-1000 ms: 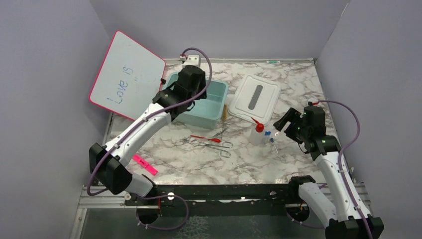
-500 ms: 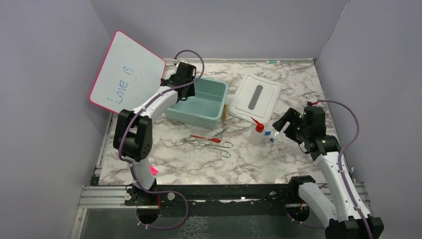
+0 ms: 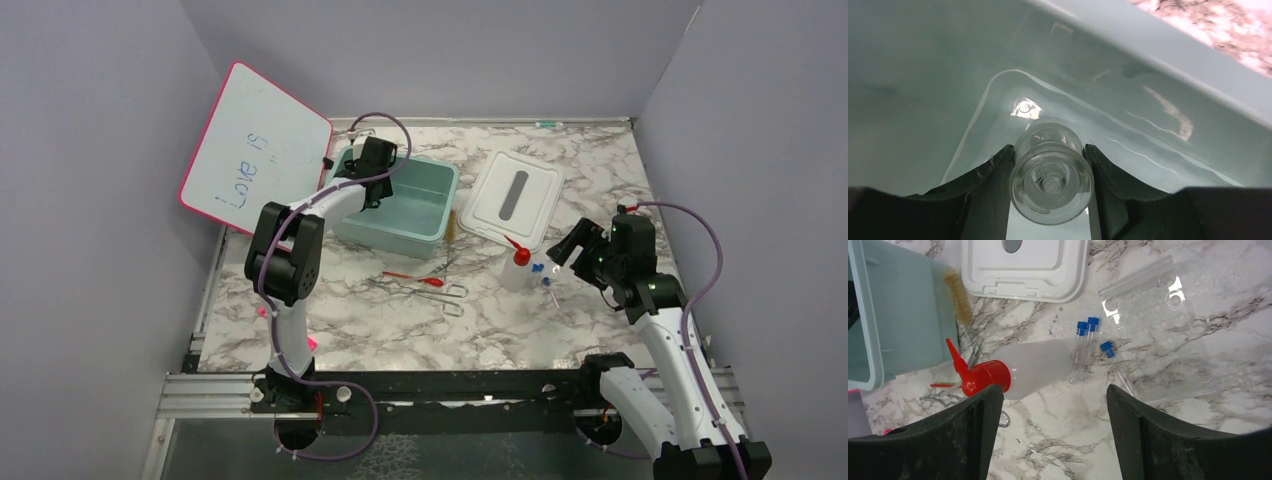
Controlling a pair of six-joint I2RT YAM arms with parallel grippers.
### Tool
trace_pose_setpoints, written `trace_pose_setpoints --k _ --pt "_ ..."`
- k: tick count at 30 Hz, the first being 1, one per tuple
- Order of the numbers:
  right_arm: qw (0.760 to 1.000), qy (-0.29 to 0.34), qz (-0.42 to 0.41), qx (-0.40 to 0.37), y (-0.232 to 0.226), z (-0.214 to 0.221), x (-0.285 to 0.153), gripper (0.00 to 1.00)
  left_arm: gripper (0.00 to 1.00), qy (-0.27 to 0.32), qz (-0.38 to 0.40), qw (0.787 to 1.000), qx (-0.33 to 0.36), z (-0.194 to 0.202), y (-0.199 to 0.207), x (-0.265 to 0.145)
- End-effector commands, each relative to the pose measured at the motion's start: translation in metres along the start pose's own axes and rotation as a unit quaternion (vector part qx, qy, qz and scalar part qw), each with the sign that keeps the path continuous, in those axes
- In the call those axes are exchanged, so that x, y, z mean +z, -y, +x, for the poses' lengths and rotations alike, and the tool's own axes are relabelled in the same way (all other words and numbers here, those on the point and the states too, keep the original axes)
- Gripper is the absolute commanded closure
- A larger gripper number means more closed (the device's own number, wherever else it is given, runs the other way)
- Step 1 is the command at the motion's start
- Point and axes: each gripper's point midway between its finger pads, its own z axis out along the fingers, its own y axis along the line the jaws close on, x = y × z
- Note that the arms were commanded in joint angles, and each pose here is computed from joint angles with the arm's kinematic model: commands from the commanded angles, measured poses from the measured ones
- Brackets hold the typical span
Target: Organize the chemistry lab equipment
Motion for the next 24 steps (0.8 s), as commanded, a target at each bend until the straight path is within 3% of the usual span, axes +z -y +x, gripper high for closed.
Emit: trace_pose_setpoints --k 1,5,10,14,19,24 --pt "1.0 0.004 -0.013 -0.01 -0.009 -0.006 -0.01 0.2 0.67 0.03 -0.021 0.999 -0.031 -0.011 -0.01 0.013" --pt "1.0 0.005 -0.013 -0.009 -0.01 -0.008 -0.01 0.2 0.61 0.033 -0.025 0.999 -0.034 -0.011 -0.012 0.016" --pt "1.0 0.004 -0.011 -0.009 -0.011 -0.01 -0.01 0.19 0.41 0.035 -0.042 0.998 -0.031 -0.016 -0.017 0.015" --pt "1.0 0.007 -0.013 -0.008 -0.013 -0.012 -0.011 0.19 0.33 0.037 -0.038 0.998 -0.029 -0.023 -0.016 0.007" --pt "1.0 0.011 -0.02 -0.008 -0.017 -0.016 -0.013 0.19 0.28 0.052 -0.014 0.998 -0.029 -0.05 -0.012 -0.026" --pt "0.999 0.02 -0.021 -0.014 -0.019 -0.022 -0.016 0.18 0.25 0.076 0.033 0.996 -0.021 -0.085 -0.005 -0.088"
